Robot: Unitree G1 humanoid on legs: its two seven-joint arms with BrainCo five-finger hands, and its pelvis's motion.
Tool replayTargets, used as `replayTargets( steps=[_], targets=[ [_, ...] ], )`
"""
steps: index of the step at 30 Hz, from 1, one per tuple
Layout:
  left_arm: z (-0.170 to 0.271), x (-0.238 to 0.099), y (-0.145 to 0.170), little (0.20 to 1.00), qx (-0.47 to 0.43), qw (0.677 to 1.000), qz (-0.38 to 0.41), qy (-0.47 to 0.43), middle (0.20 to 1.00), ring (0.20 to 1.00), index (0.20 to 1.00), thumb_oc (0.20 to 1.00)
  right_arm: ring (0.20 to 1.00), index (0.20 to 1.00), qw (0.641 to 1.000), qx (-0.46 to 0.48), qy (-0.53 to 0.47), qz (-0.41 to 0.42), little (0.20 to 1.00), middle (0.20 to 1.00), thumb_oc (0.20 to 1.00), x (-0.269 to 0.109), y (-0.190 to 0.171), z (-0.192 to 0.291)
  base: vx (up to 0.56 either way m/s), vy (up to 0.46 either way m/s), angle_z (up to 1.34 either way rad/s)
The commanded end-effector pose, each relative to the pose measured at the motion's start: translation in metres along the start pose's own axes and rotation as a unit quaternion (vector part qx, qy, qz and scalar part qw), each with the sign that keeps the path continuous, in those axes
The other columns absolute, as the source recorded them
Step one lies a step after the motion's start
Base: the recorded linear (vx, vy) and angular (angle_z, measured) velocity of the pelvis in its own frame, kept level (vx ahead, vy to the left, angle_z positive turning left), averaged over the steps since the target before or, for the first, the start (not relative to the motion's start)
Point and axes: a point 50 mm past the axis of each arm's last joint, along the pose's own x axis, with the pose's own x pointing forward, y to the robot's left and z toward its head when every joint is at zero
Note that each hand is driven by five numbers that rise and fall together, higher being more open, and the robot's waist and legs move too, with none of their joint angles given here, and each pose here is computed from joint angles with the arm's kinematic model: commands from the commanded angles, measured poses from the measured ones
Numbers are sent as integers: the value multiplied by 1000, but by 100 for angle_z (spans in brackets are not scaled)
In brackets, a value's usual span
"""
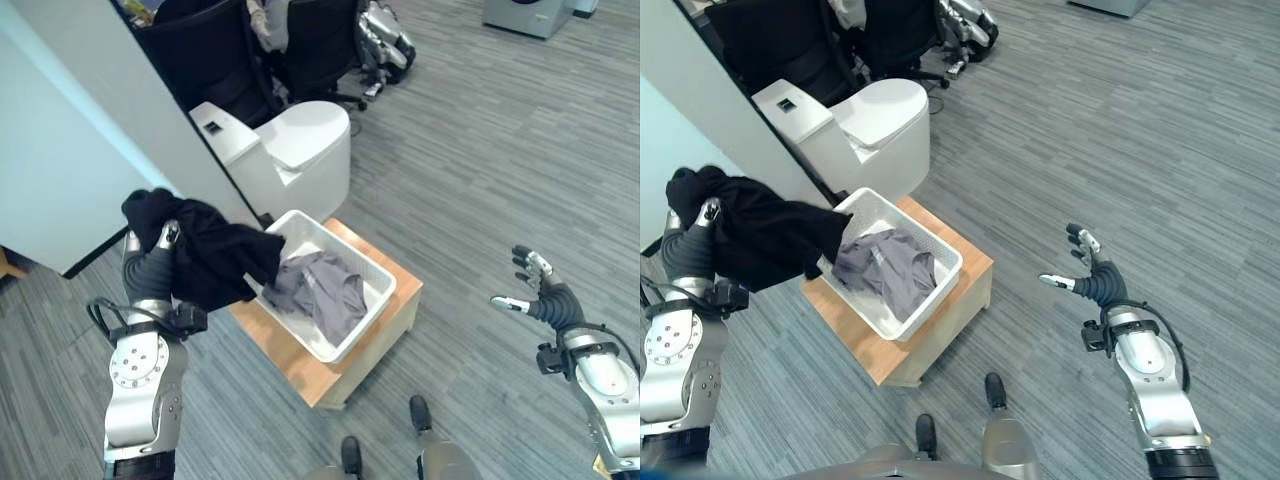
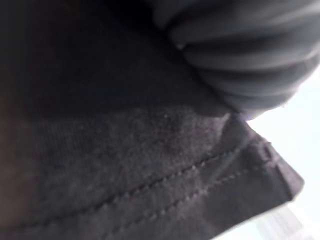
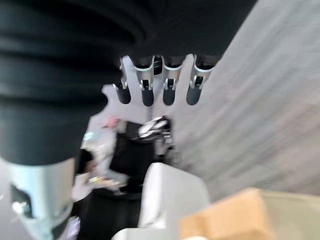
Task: Pick up bed clothes into laundry basket.
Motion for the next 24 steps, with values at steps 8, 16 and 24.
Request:
replayTargets(
  steps=[8, 16, 24],
  targets=[
    [42, 69, 31, 200, 199, 977, -37, -61, 200, 200, 200, 200, 1000, 1000, 1000, 28, -8, 1, 1000, 1000, 1000, 7, -1, -1, 28, -9, 1],
    [24, 65, 26, 200, 280, 952, -125, 5, 200, 200, 200, 200, 1000, 1000, 1000, 26, -17, 3, 1000, 1000, 1000, 6, 0, 4, 0, -4, -9],
    [-35, 50, 21, 200, 375, 900, -190, 113, 200, 200, 200, 200, 1000, 1000, 999, 25, -3, 24, 1000, 1000, 1000, 2, 8, -1, -3, -2, -2]
  ],
)
